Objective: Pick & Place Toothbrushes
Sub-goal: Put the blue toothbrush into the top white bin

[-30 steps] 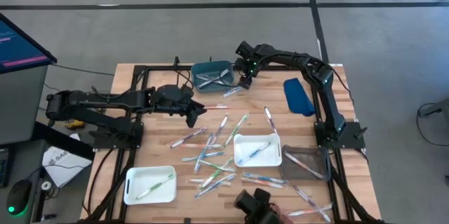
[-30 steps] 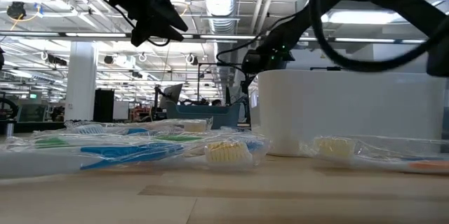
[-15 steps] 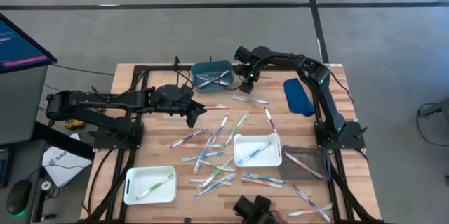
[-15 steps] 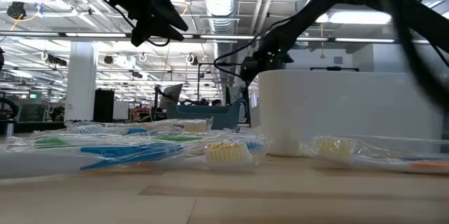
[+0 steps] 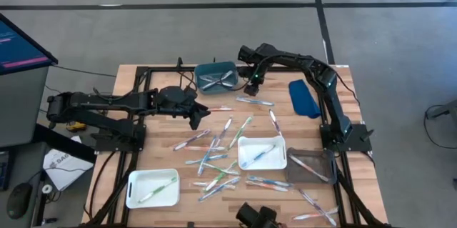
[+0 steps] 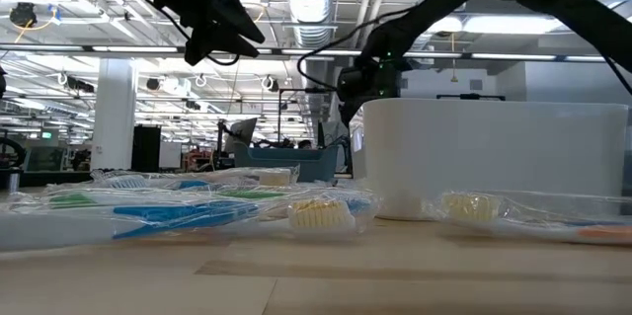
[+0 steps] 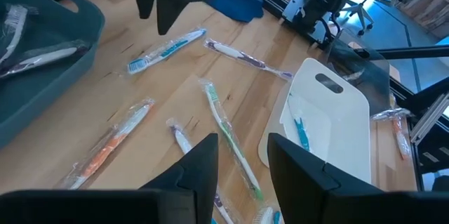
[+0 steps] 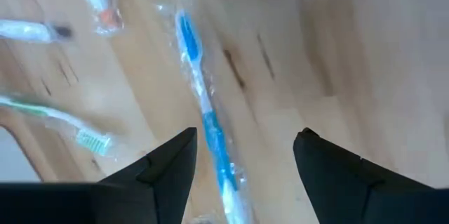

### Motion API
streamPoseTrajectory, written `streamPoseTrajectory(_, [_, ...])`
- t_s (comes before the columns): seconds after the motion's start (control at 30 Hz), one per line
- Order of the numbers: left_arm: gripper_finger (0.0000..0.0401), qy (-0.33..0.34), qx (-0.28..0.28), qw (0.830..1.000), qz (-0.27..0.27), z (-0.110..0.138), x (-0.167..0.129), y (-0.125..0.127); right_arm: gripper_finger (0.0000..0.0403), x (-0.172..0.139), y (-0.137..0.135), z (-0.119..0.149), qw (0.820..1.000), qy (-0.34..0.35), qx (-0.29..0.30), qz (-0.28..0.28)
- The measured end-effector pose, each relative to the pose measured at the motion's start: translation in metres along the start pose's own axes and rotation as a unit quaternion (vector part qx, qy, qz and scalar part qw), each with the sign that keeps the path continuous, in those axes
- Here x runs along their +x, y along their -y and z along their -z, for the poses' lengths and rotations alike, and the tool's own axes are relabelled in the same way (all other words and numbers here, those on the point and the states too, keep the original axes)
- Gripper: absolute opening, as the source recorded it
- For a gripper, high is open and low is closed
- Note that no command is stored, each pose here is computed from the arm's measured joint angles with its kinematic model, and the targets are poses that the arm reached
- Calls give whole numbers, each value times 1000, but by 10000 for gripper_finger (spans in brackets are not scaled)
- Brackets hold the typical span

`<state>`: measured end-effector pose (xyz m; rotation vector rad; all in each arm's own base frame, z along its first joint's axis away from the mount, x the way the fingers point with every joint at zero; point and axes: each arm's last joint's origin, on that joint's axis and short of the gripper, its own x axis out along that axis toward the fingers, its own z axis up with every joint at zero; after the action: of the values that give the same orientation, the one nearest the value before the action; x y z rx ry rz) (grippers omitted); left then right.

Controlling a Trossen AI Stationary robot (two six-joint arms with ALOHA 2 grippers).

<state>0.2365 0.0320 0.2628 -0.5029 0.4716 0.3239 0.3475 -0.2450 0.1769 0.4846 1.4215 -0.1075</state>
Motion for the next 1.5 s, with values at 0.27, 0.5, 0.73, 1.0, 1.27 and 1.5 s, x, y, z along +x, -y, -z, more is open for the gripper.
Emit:
streamPoseTrajectory(0.27, [117,-2,2,1000,8,2,0,4,230,8,-21,-1,997,-14,-69,-32])
streamPoseTrajectory(0.5, [117,-6,2,1000,17,2,0,4,230,19,-18,11,995,-46,-56,-64])
streamPoseTrajectory(0.73, [117,-4,2,1000,18,1,0,4,230,19,-6,17,996,-49,-44,-65])
streamPoseTrajectory(1.0, [117,0,1,1000,20,0,0,5,226,13,-3,16,996,-43,-73,-16])
streamPoseTrajectory(1.27, [117,-1,-22,1000,22,1,0,5,183,10,-27,16,993,-52,-103,8])
streamPoseTrajectory(1.5, [117,-5,-20,999,29,3,-1,9,129,-50,-70,66,991,-17,-136,-1])
